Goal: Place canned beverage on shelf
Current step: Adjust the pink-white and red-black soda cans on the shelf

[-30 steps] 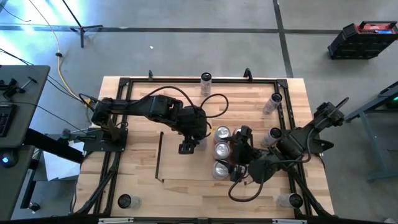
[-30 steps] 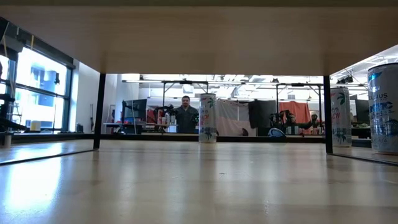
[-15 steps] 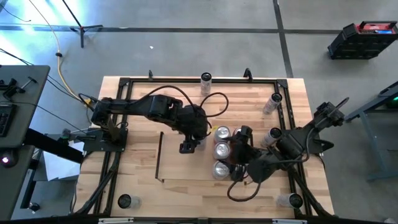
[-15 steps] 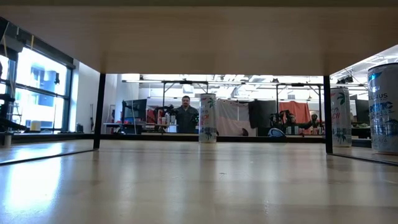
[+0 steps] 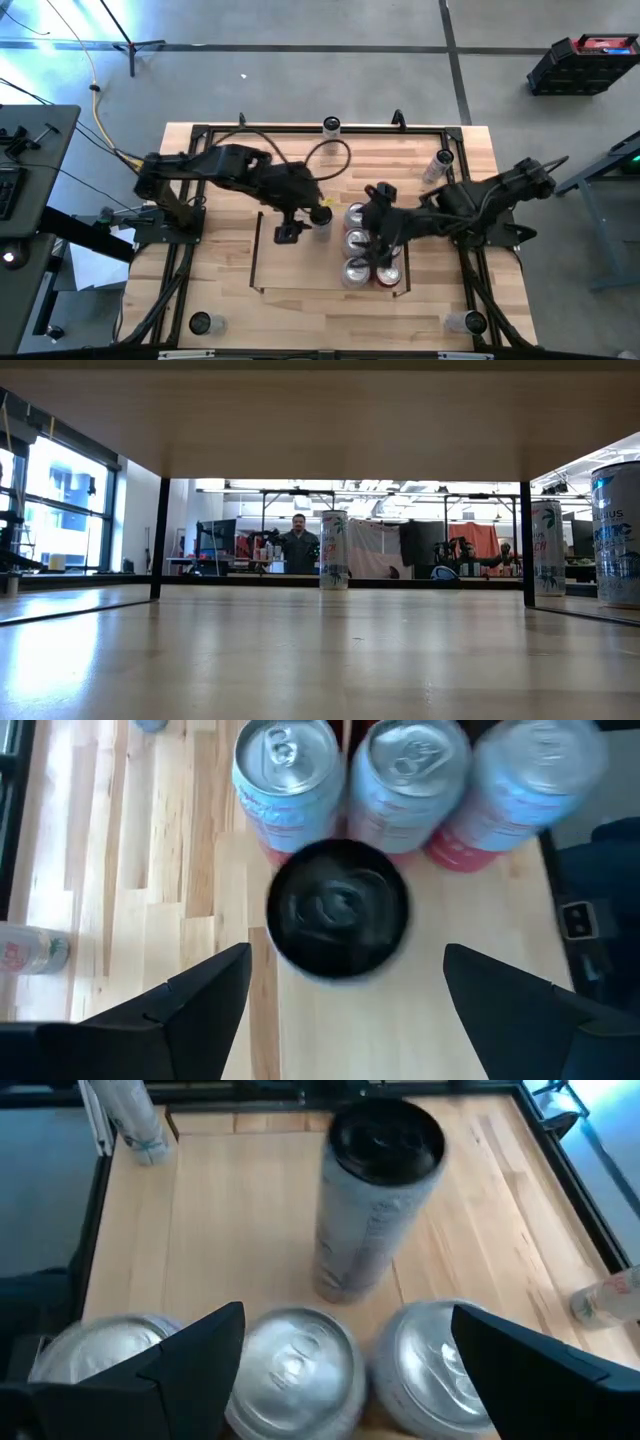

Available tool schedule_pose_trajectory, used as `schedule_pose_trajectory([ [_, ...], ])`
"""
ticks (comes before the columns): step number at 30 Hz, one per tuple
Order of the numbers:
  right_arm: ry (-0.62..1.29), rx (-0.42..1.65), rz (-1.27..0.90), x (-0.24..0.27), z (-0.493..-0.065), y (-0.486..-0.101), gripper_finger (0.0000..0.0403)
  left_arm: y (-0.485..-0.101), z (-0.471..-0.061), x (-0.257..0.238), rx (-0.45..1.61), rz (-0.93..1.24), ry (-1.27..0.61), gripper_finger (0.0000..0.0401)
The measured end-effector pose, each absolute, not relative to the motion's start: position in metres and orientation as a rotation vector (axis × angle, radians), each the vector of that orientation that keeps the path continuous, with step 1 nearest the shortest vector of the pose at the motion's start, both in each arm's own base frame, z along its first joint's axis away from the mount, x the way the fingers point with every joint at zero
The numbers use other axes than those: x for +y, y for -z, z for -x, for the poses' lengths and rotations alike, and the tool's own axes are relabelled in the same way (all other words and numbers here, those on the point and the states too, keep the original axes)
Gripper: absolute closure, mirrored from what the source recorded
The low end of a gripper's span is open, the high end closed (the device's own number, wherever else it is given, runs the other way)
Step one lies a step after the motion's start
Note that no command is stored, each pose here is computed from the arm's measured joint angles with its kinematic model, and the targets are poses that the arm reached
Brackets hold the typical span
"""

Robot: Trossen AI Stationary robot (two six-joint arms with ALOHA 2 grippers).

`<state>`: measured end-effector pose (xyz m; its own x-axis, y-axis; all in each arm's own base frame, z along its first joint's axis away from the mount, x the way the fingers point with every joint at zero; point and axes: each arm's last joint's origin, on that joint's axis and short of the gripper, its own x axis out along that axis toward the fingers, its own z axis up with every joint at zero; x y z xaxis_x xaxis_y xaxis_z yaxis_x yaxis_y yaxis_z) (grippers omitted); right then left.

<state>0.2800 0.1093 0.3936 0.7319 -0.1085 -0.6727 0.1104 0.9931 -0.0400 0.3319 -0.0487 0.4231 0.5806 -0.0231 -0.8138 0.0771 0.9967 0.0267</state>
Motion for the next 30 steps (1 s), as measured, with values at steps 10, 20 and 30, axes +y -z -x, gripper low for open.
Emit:
schedule_pose_trajectory([
  [10,0.107,0.849,-0.048,0.082,-0.279,-0.391,0.0061,-0.459,-0.285,-0.07,0.821,-0.116,0.053,0.008],
  [20,0.057,0.884,-0.024,0.084,-0.289,-0.383,0.0061,-0.465,-0.275,-0.079,0.791,-0.148,0.051,0.008],
  [30,0.057,0.876,-0.027,0.087,-0.296,-0.379,0.0061,-0.465,-0.275,-0.079,0.791,-0.148,0.051,0.008],
])
